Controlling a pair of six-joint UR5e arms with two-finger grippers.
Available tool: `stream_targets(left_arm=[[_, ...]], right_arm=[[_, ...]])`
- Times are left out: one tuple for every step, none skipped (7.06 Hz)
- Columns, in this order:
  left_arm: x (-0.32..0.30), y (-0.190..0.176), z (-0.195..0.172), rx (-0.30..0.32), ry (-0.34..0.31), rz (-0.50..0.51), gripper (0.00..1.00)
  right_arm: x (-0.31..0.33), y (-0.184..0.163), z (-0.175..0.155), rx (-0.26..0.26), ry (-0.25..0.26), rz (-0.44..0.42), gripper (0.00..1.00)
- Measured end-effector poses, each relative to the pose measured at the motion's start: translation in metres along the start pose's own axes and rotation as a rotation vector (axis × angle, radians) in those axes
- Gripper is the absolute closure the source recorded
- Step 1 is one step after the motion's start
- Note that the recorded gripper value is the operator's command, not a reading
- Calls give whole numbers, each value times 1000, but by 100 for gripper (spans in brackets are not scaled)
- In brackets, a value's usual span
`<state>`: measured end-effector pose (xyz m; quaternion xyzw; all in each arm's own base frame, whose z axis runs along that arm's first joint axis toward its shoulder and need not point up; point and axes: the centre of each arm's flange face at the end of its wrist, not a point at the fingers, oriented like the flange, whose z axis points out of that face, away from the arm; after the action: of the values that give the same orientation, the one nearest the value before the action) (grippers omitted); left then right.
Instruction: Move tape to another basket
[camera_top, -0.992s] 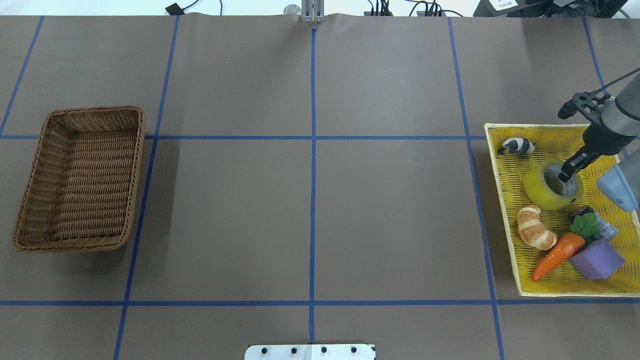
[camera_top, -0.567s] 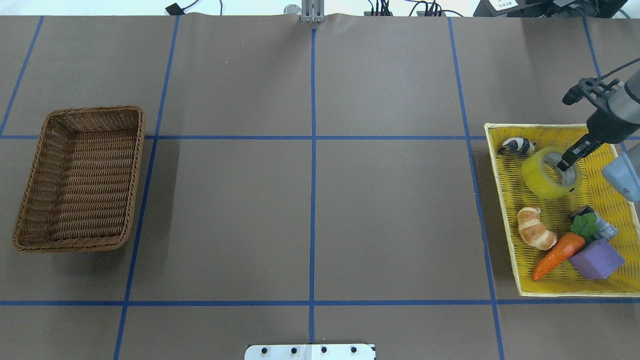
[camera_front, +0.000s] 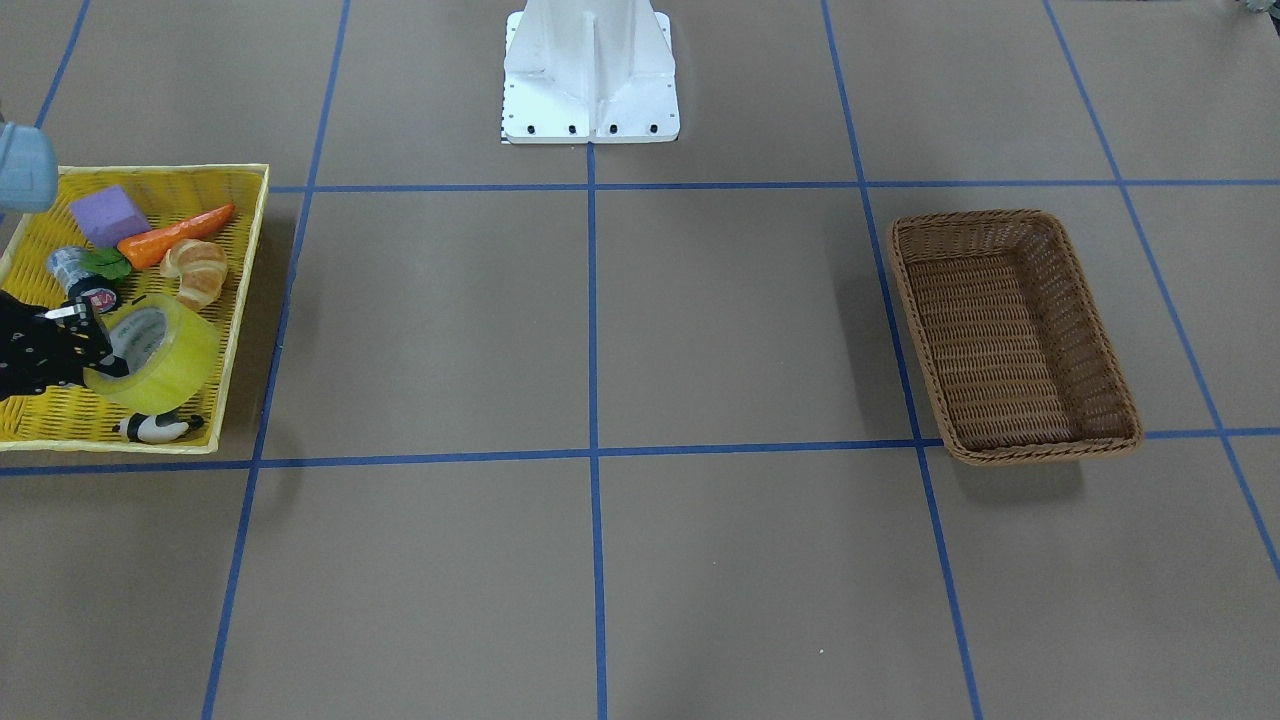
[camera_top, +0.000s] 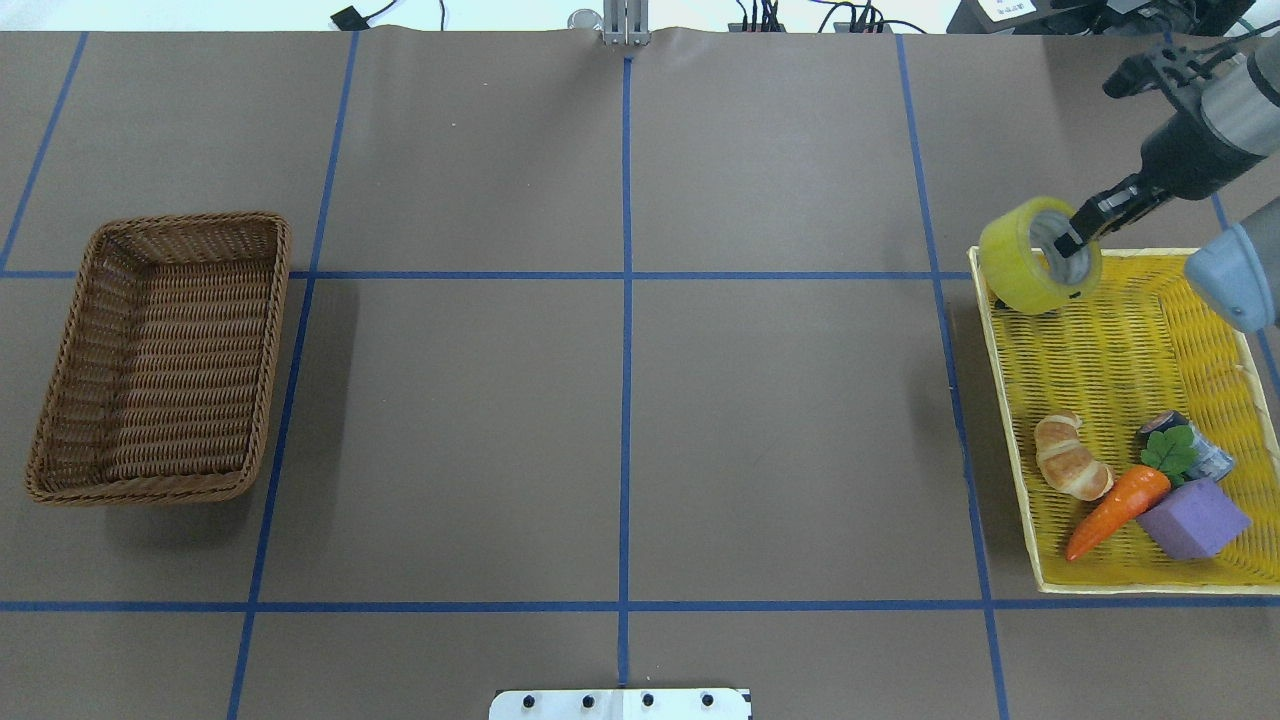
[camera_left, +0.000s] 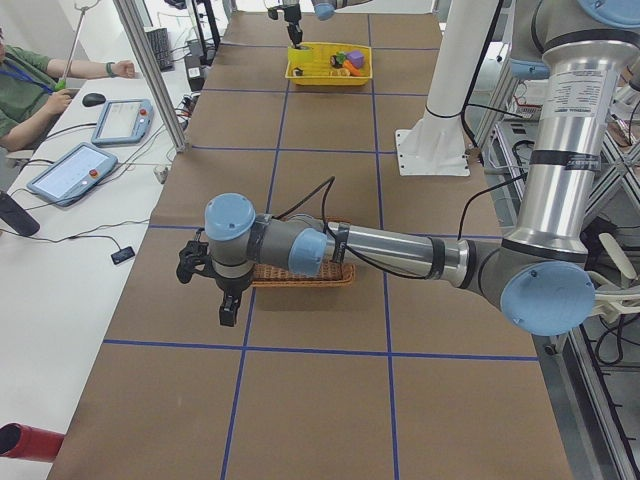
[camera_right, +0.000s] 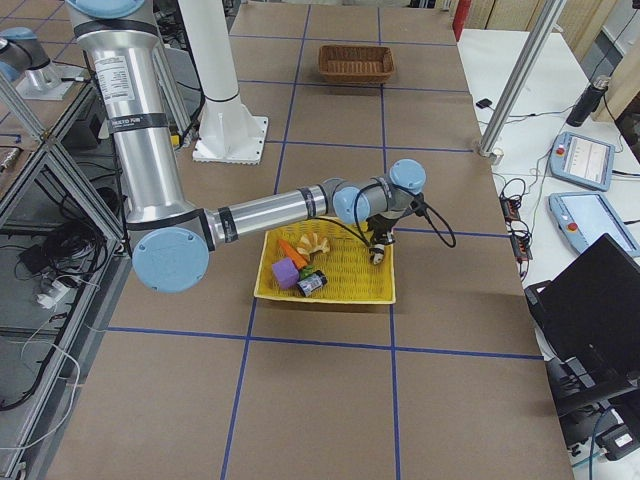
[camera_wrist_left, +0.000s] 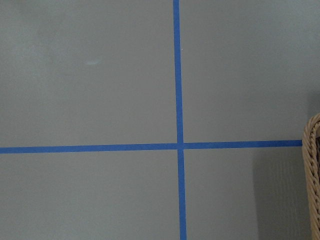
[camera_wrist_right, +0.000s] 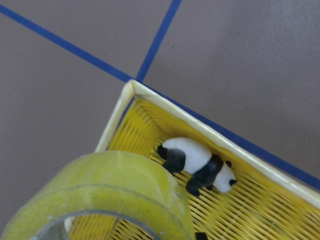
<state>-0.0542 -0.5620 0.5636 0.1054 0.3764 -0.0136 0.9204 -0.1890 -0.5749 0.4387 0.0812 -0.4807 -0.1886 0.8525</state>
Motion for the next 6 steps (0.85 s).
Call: stream_targets(left_arm=[[15, -9, -2, 59, 17, -24, 1], [38, -16, 3, 118, 51, -49, 1], [68, -24, 9, 171, 105, -98, 1], [98, -31, 9, 217, 172, -150, 1], [134, -31, 11, 257, 272, -176, 1], [171, -21, 19, 270, 395, -200, 1]], right_arm=[[-33, -19, -5, 61, -30, 31, 100], [-72, -35, -5, 131, -75, 73, 100], [-113, -45, -3, 198, -137, 130, 100], [-149, -50, 1, 244, -207, 183, 100], [-179, -49, 7, 285, -278, 221, 100], [-205, -43, 13, 334, -354, 256, 100]])
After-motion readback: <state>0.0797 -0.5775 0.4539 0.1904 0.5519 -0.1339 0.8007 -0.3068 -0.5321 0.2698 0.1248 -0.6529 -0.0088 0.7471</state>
